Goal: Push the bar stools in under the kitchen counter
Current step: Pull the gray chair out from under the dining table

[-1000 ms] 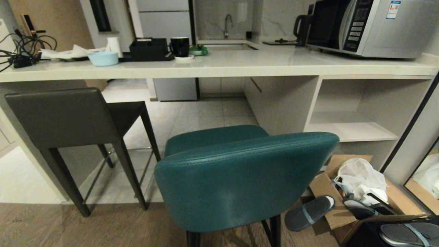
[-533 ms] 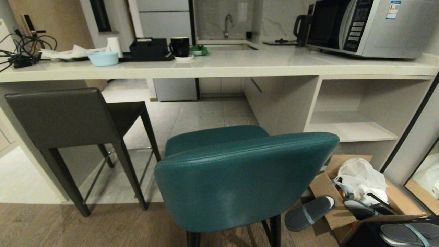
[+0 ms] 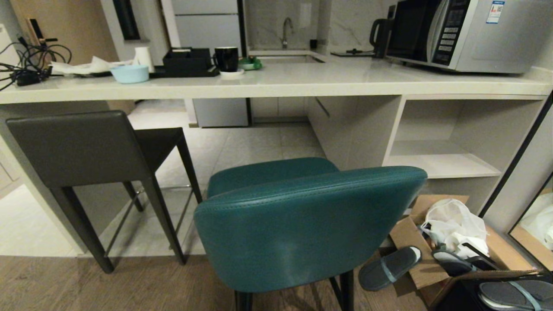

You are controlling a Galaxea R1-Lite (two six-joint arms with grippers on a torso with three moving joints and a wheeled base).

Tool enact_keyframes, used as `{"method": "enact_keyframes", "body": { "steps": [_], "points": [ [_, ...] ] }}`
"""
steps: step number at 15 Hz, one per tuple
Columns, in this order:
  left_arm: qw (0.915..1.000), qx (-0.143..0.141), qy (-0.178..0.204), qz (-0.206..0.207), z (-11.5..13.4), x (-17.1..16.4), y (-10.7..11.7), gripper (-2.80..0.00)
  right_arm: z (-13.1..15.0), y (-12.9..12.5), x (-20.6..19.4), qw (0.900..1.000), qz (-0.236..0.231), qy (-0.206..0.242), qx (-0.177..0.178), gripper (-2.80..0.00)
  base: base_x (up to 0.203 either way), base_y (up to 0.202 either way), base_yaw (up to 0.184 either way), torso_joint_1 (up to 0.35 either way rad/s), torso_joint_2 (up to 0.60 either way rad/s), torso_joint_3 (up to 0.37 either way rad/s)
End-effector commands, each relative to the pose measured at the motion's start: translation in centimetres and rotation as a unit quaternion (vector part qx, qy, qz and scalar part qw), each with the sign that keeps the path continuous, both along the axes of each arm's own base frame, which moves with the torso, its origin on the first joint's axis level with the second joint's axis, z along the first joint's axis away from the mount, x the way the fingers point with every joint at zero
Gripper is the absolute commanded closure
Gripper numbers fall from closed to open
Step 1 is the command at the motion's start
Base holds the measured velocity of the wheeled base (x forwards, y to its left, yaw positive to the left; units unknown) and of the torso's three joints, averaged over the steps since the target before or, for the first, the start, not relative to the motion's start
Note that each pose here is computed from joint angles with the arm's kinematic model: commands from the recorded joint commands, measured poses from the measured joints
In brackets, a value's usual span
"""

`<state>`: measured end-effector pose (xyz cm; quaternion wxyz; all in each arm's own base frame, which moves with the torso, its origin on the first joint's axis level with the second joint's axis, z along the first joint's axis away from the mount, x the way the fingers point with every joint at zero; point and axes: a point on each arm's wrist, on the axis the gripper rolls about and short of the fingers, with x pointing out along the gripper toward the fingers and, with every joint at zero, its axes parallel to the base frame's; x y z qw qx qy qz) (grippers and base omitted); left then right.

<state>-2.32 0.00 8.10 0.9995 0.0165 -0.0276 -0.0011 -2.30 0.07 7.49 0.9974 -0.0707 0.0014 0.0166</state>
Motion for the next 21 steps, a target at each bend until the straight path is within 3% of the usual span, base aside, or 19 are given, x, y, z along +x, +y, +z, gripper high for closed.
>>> {"method": "enact_keyframes", "body": {
  "steps": [1,5,9,14,21],
  "points": [
    [0.9999,-0.006,0.010,0.001,-0.52,0.17,0.00,0.00,-0.11,0.00,0.03,1.000,0.000,0.004,0.000,0.00,0.000,0.000,0.000,0.000,0.00,0.000],
    [0.9999,-0.007,0.010,0.000,-0.52,0.17,0.00,0.00,-0.11,-0.04,0.03,1.000,-0.007,0.005,0.028,0.00,0.000,0.000,0.000,0.000,0.00,0.000],
    [0.9999,-0.007,0.010,0.000,-0.52,0.17,0.00,0.00,-0.11,-0.03,0.03,1.000,-0.008,0.005,0.028,0.00,0.000,0.000,0.000,0.000,0.00,0.000],
    [0.9999,-0.007,0.011,0.000,-0.53,0.17,0.00,0.00,-0.11,-0.04,0.03,1.000,-0.008,0.005,0.029,0.00,-0.160,0.000,0.000,0.003,0.00,0.003],
    [0.9999,-0.009,0.009,0.000,-0.51,0.17,0.01,0.00,-0.11,-0.03,0.03,1.000,-0.008,0.005,0.029,0.00,0.000,0.000,0.000,0.000,0.00,0.000]
  ]
}}
